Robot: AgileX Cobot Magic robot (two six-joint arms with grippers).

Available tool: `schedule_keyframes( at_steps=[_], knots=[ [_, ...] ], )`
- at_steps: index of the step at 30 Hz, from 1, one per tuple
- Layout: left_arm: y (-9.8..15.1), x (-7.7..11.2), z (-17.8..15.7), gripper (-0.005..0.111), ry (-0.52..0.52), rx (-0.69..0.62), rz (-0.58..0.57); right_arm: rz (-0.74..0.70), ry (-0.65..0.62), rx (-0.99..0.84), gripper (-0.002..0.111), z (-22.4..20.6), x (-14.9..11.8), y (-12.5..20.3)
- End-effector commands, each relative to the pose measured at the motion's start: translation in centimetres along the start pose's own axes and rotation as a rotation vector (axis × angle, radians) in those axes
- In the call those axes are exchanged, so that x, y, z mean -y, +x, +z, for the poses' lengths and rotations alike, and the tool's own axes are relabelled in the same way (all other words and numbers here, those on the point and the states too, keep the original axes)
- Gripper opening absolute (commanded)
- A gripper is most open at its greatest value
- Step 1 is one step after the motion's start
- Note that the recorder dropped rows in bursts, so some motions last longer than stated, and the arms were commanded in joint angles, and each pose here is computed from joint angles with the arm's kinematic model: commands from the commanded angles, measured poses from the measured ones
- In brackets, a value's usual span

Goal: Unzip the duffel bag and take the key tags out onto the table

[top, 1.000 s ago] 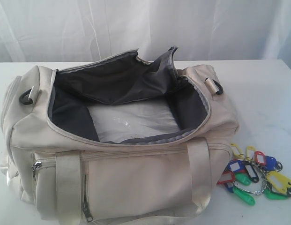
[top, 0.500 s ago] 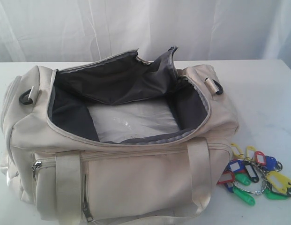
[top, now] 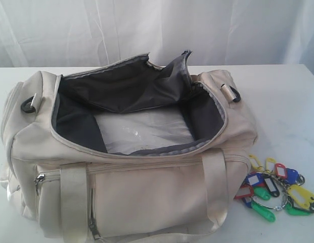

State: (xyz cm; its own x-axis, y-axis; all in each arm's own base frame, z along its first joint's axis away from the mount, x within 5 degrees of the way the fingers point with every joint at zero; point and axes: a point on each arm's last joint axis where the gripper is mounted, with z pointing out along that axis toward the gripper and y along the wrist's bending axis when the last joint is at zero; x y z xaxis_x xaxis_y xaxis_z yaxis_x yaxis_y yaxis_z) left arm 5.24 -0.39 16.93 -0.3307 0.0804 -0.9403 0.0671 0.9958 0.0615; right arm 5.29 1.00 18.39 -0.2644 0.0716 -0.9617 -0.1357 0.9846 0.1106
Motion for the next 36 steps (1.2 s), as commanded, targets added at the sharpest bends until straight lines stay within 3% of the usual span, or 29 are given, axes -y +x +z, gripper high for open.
schedule_keyframes(
  at_steps=[1,20,26,36],
  knots=[
    [0.08,0.05,0.02,0.001,0.005,0.004,-0.016,-0.010,0.005,0.008,0.000,0.01,0.04,0.07],
    [0.08,0.05,0.02,0.001,0.005,0.004,-0.016,-0.010,0.005,0.008,0.000,0.01,0.04,0.07],
    [0.08,0.05,0.02,0.001,0.005,0.004,-0.016,-0.104,0.005,0.008,0.000,0.01,0.04,0.07],
    [0.08,0.05,0.02,0.001,0.005,0.004,-0.016,-0.097,0.005,0.008,0.000,0.01,0.04,0.07]
  ],
)
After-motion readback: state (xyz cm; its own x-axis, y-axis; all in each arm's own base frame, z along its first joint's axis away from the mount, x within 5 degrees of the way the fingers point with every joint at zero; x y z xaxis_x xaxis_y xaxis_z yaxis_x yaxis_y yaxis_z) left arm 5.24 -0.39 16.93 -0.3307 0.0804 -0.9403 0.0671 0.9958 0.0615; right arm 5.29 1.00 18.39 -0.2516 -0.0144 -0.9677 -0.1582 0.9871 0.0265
